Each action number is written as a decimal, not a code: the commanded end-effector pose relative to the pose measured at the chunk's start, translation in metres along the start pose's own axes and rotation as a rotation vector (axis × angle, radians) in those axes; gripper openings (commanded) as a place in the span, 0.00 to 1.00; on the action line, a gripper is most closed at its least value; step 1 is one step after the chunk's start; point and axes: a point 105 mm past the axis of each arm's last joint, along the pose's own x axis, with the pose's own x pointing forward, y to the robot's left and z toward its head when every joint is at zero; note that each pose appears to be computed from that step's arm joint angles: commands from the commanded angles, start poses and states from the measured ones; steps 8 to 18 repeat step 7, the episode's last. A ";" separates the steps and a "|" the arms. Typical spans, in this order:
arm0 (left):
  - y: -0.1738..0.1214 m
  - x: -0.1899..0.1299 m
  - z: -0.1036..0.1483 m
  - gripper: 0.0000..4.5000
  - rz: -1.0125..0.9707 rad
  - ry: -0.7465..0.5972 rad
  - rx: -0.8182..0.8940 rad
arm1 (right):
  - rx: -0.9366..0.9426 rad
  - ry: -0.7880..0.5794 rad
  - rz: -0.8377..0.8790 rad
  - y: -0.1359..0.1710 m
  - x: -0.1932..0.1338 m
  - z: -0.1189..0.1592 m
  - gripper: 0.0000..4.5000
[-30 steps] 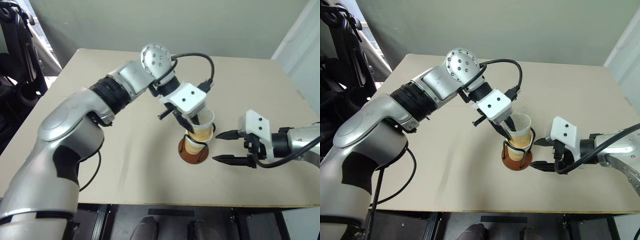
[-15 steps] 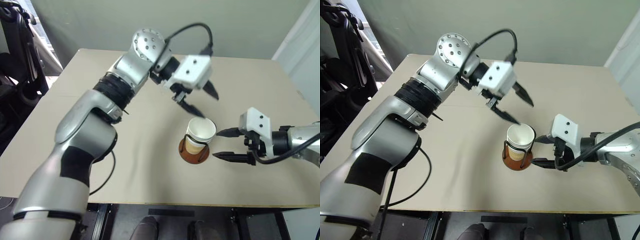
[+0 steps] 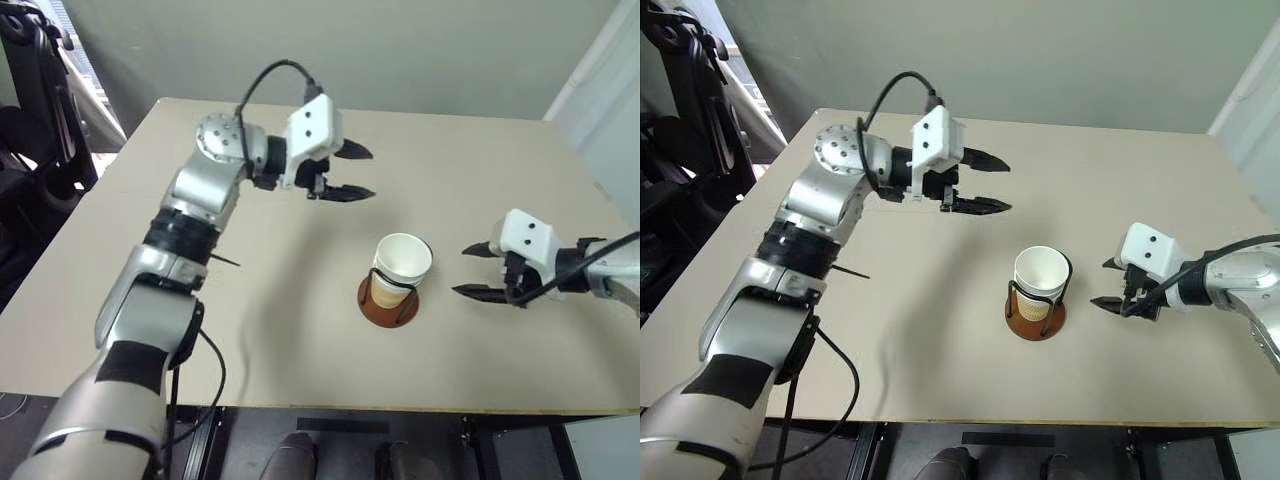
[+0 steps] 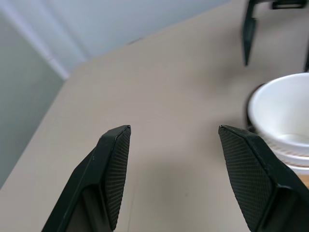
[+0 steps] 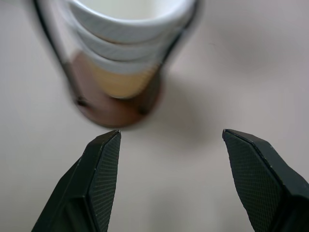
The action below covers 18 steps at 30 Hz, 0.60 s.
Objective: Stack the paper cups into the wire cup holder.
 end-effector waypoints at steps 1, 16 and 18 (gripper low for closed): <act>0.012 -0.014 -0.001 0.69 0.157 -0.015 -0.036 | 0.002 -0.009 -0.134 -0.022 0.002 -0.003 0.75; 0.030 -0.029 -0.030 0.69 0.432 0.054 -0.132 | 0.115 -0.024 -0.324 -0.050 0.013 -0.015 0.75; 0.030 -0.029 -0.030 0.69 0.432 0.054 -0.132 | 0.115 -0.024 -0.324 -0.050 0.013 -0.015 0.75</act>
